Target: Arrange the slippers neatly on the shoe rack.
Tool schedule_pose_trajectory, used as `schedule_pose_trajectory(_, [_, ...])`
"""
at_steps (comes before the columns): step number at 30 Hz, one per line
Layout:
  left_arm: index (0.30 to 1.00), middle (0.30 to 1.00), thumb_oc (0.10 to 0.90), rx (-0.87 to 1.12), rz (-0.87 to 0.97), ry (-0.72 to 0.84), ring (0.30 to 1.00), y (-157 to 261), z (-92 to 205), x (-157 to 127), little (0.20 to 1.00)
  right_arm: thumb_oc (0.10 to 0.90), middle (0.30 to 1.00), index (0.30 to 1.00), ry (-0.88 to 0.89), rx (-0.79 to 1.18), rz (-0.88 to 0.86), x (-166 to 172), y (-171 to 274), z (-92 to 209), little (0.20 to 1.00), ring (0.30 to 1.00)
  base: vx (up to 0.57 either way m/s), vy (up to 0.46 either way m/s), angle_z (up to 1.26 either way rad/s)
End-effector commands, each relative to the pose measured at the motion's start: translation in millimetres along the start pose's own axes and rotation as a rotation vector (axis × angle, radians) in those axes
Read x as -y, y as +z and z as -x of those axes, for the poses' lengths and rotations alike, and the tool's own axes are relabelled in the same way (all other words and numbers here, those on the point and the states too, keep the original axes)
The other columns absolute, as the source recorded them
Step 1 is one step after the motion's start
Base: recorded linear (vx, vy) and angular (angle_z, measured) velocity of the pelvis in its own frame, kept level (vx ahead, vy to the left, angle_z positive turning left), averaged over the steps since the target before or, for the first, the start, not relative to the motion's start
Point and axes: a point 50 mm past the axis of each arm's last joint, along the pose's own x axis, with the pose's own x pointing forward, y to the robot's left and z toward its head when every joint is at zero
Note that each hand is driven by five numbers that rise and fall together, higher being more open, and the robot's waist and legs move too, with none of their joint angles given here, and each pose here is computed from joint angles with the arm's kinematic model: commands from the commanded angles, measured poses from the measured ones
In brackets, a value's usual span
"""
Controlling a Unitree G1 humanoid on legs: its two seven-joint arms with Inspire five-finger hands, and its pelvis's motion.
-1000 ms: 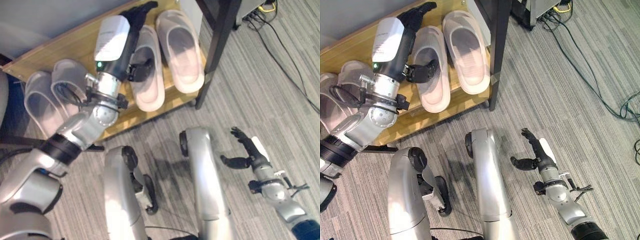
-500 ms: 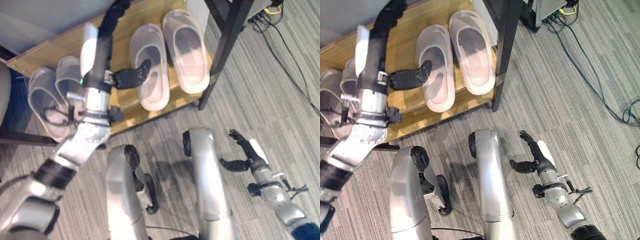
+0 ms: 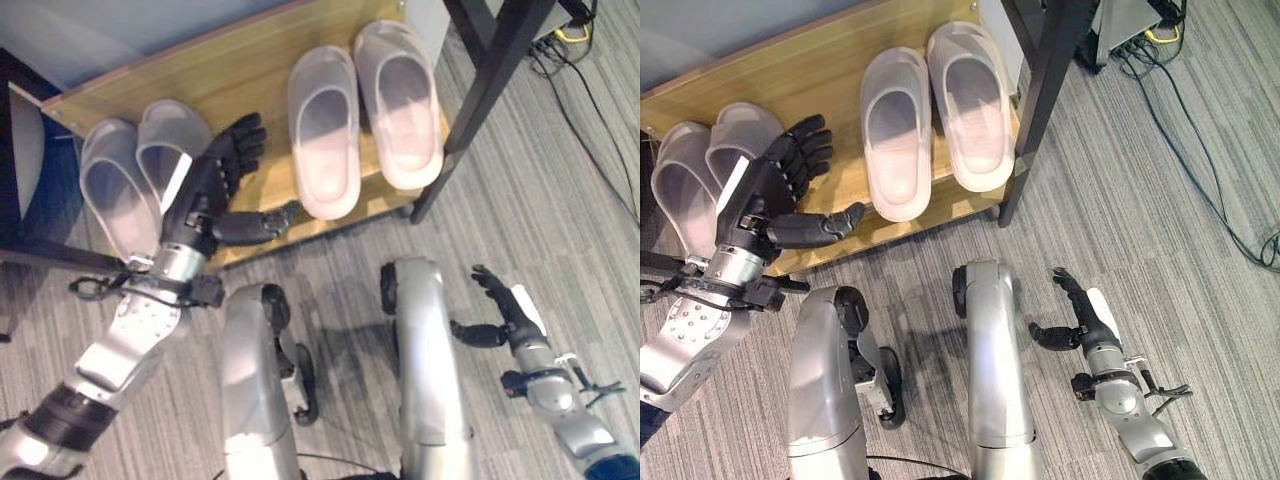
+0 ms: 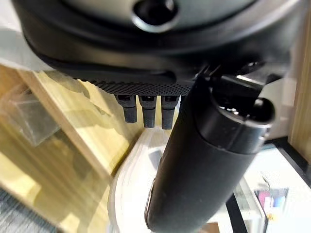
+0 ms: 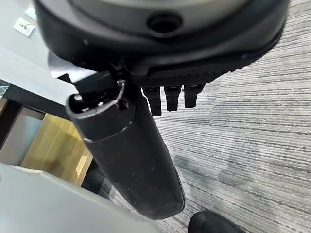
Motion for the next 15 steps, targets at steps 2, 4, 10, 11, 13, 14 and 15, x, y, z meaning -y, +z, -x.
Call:
schedule_pose_trajectory(2, [0.900,0.900,0.800,0.205,0.026,-0.130,0.900,51,-15,8,0.900,0.800,0.900,0.900,-0.074,0.214,0.013,28,43,-5,0.900,0.900,0.00,0.000,0.00])
schedule_pose_trajectory(4, [0.900,0.900,0.800,0.186,0.021,-0.174,0.900,49,-15,14,0.900,0.800,0.900,0.900,-0.070,0.216,0.020,29,43,-5,0.900,0.900,0.00,0.000,0.00])
schedule_pose_trajectory(10, [0.900,0.900,0.800,0.136,0.029,-0.256,0.900,38,-21,31,0.900,0.800,0.900,0.900,-0.056,0.221,0.024,27,45,-8,0.900,0.900,0.00,0.000,0.00])
schedule_pose_trajectory(11, [0.900,0.900,0.800,0.129,0.033,-0.265,0.900,36,-23,34,0.900,0.800,0.900,0.900,-0.053,0.226,0.026,27,46,-9,0.900,0.900,0.00,0.000,0.00])
schedule_pose_trajectory(13, [0.900,0.900,0.800,0.136,0.049,-0.293,0.900,35,-28,45,0.900,0.800,0.900,0.900,-0.049,0.229,0.026,26,47,-10,0.900,0.900,0.00,0.000,0.00])
schedule_pose_trajectory(14, [0.900,0.900,0.800,0.145,0.058,-0.298,0.900,35,-31,49,0.900,0.800,0.900,0.900,-0.046,0.232,0.027,26,48,-11,0.900,0.900,0.00,0.000,0.00])
schedule_pose_trajectory(15, [0.900,0.900,0.800,0.145,0.058,-0.299,0.900,35,-31,49,0.900,0.800,0.900,0.900,-0.047,0.232,0.027,26,48,-11,0.900,0.900,0.00,0.000,0.00])
